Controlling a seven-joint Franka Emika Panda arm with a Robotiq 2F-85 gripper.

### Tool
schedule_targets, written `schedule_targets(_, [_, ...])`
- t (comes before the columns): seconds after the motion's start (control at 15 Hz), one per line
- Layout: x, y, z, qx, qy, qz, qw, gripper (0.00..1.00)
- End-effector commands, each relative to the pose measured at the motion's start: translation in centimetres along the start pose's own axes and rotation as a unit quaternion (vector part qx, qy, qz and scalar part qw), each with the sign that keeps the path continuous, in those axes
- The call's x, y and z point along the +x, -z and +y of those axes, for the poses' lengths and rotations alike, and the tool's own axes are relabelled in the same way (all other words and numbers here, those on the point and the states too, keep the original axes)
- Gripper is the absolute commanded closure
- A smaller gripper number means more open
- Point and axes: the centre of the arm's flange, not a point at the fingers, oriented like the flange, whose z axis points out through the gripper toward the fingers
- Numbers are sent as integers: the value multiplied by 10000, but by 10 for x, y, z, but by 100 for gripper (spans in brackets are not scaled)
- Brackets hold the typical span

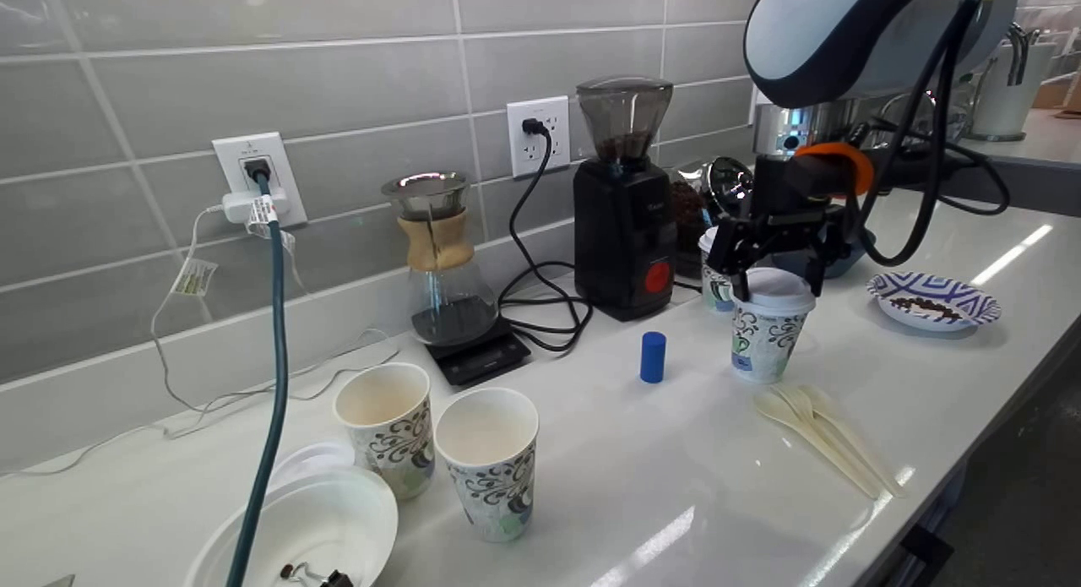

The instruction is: Put the lid on the right cup

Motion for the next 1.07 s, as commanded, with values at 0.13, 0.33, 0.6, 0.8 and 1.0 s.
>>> schedule_targets(0.13, [5, -9, 1, -41, -32, -53, 10000, 1])
schedule_targets(0.33, [4, -5, 1, -64, -34, -24, 10000, 0])
schedule_targets(0.6, [3, 2, 1, -65, -41, 4, 10000, 0])
schedule_targets(0.8, [2, 8, 1, -33, -34, 45, 10000, 0])
schedule_targets(1.0, [1, 14, 1, -19, -36, 96, 9999, 0])
